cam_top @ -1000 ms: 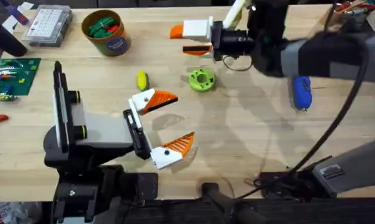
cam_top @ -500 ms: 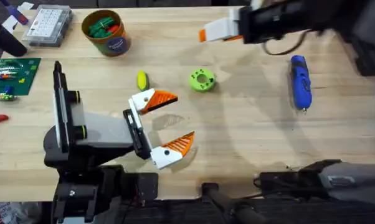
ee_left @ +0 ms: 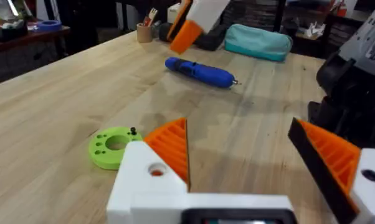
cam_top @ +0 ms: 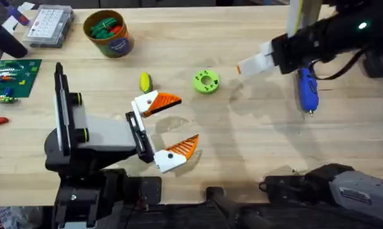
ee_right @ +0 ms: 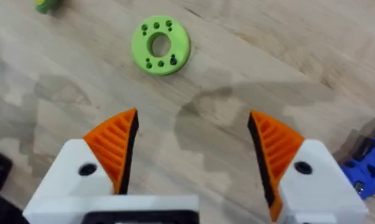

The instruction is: Pick up the gripper from the table and insert it into the empty holder that is missing its gripper. Then pick up a screw, insert it into the mounting hole, and use the screwdriver to tighten it. Finally, clean up the table by picking up the vegetable and placing it into the bucket.

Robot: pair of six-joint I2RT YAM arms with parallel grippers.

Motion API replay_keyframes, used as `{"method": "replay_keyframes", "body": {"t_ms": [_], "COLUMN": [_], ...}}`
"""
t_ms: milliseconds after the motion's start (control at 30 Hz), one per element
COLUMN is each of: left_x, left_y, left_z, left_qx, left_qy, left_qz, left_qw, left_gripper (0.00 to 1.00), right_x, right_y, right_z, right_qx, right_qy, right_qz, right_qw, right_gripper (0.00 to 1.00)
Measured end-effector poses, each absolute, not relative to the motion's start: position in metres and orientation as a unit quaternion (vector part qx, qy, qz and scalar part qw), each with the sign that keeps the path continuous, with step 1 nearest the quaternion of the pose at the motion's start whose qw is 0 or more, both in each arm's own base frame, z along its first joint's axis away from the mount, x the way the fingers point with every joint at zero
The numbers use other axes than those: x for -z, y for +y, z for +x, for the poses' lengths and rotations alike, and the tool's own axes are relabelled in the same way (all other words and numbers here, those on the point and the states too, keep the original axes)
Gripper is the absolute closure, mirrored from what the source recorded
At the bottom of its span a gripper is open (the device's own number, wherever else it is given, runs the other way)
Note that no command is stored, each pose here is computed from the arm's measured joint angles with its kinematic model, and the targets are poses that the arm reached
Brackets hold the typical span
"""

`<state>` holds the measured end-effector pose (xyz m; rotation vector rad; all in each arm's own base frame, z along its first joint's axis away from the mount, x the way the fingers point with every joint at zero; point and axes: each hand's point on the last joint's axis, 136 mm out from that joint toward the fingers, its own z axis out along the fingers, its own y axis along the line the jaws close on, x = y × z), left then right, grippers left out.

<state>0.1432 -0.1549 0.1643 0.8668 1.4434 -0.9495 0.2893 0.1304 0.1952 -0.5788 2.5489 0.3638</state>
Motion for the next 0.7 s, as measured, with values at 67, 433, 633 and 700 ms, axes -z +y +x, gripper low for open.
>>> {"method": "replay_keyframes", "body": {"t_ms": [67, 433, 633, 700], "left_x": [-0.164, -0.164, -0.164, -0.164], "left_y": [-0.155, -0.155, -0.155, -0.155], "left_z": [0.143, 0.143, 0.143, 0.143], "left_qx": [0.404, 0.404, 0.404, 0.404], "left_qy": [0.615, 0.614, 0.615, 0.614], "left_qz": [0.369, 0.369, 0.369, 0.369], "left_qw": [0.568, 0.568, 0.568, 0.568], "left_gripper": [0.017, 0.017, 0.017, 0.017], "right_x": [-0.182, -0.141, -0.141, -0.142], "right_y": [0.13, 0.141, 0.158, 0.159], "right_z": [0.29, 0.263, 0.255, 0.256], "right_qx": [-0.132, -0.128, -0.133, -0.133], "right_qy": [0.938, 0.938, 0.923, 0.922], "right_qz": [-0.207, -0.257, -0.303, -0.304], "right_qw": [0.246, 0.195, 0.197, 0.2], "right_gripper": [0.008, 0.008, 0.008, 0.008]}}
